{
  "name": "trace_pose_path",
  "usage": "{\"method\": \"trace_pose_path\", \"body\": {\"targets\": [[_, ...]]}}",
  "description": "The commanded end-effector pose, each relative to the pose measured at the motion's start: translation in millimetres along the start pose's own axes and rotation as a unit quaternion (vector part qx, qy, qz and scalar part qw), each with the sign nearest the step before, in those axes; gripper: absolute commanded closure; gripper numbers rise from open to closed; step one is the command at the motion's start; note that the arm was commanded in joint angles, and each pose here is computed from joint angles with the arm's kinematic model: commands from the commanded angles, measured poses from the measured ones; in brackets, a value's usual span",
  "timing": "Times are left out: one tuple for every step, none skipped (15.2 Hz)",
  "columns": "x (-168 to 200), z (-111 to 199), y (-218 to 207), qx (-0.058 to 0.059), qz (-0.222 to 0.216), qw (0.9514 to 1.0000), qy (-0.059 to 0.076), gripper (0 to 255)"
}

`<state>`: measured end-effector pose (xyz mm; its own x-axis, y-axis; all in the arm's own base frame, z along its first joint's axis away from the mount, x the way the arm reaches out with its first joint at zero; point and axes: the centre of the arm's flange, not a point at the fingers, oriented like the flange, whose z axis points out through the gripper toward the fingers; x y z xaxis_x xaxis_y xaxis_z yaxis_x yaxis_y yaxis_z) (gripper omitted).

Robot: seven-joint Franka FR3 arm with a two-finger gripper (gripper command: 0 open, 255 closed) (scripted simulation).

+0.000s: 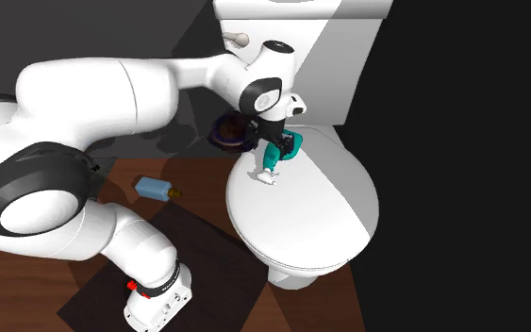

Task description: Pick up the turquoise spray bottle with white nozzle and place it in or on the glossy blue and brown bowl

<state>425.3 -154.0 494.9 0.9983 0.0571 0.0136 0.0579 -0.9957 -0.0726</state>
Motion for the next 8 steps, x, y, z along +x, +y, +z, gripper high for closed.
{"method": "trace_pose_path", "body": {"targets": [[5, 5, 6, 0.000, 0.001, 1.0000, 0.006, 0], [5, 11, 6, 0.000, 0.001, 1.0000, 0.006, 0], [5, 16, 6, 0.000, 0.001, 1.0000, 0.006, 0], [5, 21, 6, 0.000, 0.001, 1.0000, 0.006, 0], [5, 26, 6, 0.000, 0.001, 1.0000, 0.006, 0], [5, 32, 6, 0.000, 0.001, 1.0000, 0.006, 0], [5, 37, 6, 0.000, 0.001, 1.0000, 0.006, 0], [5, 40, 6, 0.000, 0.001, 1.0000, 0.006, 0]]}}
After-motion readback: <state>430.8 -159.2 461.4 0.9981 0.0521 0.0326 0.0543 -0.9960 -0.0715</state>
